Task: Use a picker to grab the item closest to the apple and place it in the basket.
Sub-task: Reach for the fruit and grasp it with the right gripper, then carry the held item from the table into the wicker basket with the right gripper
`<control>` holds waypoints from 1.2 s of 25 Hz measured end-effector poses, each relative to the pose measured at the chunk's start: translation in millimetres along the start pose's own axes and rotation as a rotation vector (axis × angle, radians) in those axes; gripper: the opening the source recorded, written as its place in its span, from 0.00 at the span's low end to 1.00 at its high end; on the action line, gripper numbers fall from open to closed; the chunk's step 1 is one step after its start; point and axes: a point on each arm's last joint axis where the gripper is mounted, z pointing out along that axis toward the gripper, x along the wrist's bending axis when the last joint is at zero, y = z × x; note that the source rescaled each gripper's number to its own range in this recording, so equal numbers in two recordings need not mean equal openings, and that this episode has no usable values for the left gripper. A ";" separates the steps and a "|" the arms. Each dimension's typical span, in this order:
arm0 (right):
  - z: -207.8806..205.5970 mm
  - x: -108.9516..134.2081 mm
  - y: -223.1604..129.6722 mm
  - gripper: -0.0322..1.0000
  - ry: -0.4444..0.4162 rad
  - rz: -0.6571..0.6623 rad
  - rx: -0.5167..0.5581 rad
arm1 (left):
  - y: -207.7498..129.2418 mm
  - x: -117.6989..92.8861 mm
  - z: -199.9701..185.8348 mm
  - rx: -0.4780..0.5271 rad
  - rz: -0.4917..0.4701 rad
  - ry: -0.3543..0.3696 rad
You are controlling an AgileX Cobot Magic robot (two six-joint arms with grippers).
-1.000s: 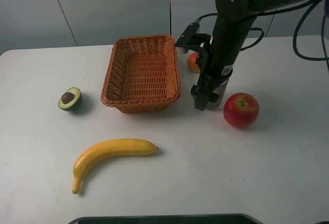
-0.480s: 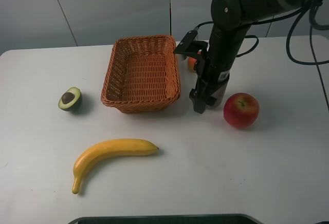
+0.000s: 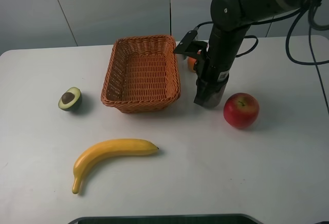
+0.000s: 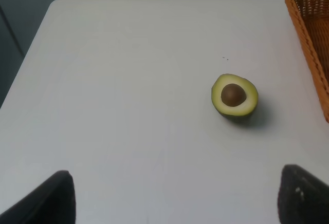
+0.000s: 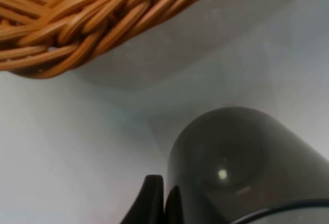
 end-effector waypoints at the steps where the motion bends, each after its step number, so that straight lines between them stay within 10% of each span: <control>1: 0.0 0.0 0.0 0.03 0.000 0.000 0.000 | 0.0 0.0 0.0 0.000 0.000 0.000; 30: -23.1 2.4 -2.8 0.03 -0.007 0.024 -0.014 | 0.0 0.0 0.0 0.000 0.000 0.000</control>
